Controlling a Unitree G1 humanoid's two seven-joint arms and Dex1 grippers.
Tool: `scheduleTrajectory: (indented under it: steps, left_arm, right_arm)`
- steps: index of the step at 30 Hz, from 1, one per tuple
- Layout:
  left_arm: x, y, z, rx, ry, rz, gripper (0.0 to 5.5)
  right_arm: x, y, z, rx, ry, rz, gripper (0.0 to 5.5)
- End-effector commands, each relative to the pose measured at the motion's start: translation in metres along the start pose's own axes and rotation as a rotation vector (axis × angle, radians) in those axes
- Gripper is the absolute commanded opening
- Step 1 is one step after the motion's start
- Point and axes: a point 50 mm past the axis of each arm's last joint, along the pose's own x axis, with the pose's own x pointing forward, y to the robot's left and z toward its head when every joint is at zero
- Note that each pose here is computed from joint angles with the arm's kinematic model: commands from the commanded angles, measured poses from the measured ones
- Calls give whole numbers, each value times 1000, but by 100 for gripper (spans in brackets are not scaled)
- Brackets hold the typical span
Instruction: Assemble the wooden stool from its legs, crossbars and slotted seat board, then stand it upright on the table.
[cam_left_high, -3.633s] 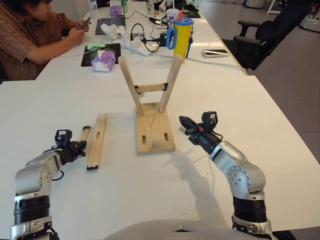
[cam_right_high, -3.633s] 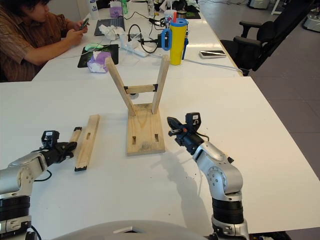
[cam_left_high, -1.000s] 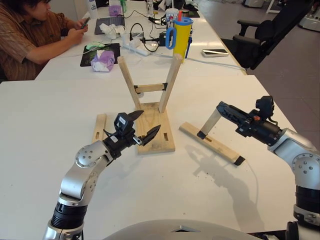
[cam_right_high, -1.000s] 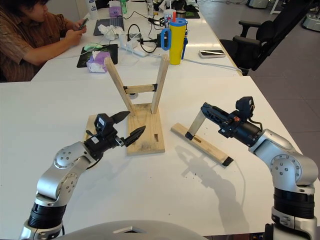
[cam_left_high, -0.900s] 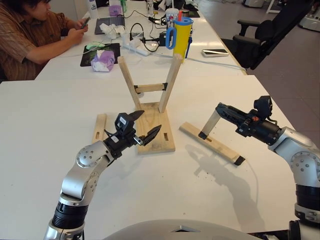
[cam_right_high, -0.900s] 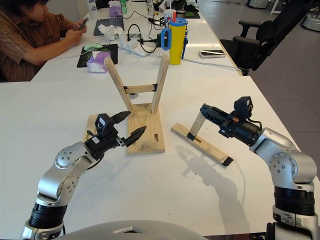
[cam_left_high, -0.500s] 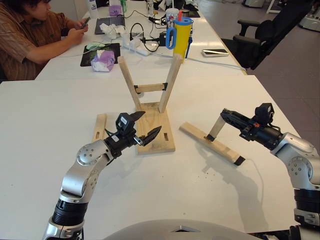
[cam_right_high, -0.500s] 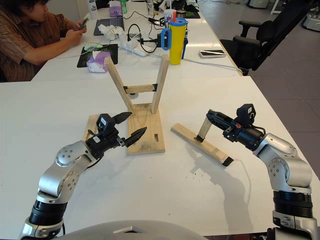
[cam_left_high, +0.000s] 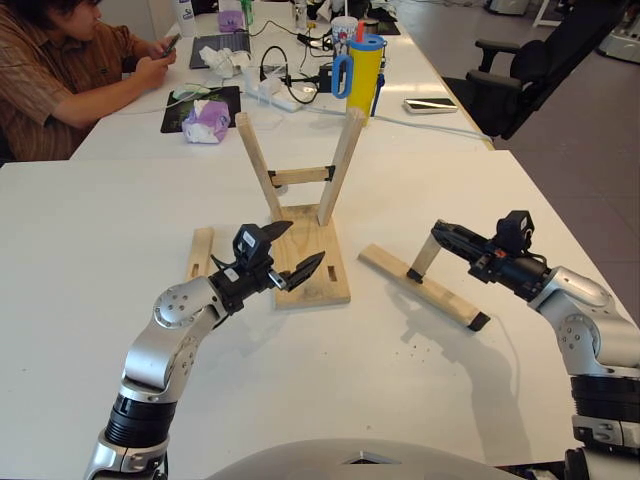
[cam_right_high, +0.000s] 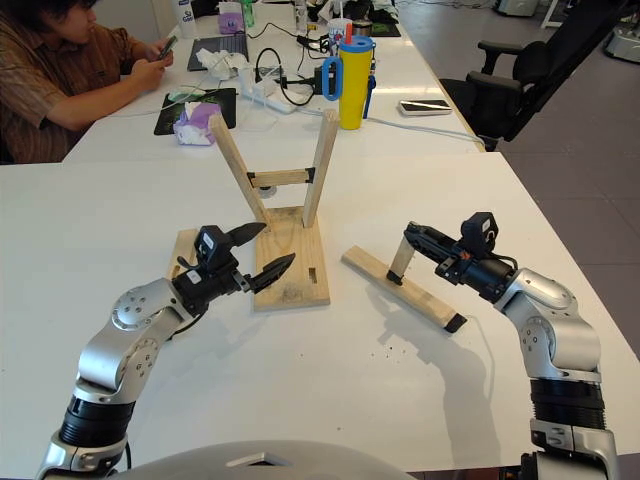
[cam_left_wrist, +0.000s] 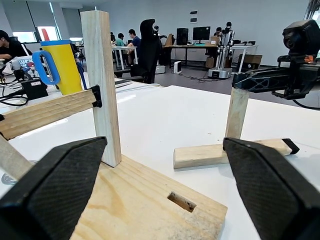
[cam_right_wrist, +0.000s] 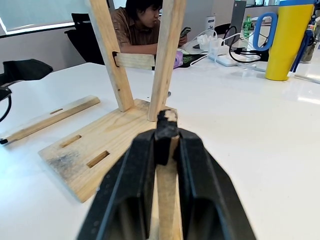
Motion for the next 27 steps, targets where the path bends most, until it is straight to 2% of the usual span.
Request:
scheduleTrajectory:
  steps: [1,13,16,21,27]
  left_arm:
    - [-1,1,1,12,9,-6,431]
    - [-5,0,-2,2,14,33,431]
    - [-5,-1,-2,4,13,33,431]
    - [-5,2,-2,9,14,36,431]
    - [-4,5,1,18,11,31,431]
  right_arm:
    - [-3,1,-14,-12,83,3,44]
    - [-13,0,-10,-13,126,4,44]
    - [-16,3,-21,1,119,-15,44]
    - [-27,19,-58,54,111,-82,44]
    - [-16,29,-69,20,91,-109,44]
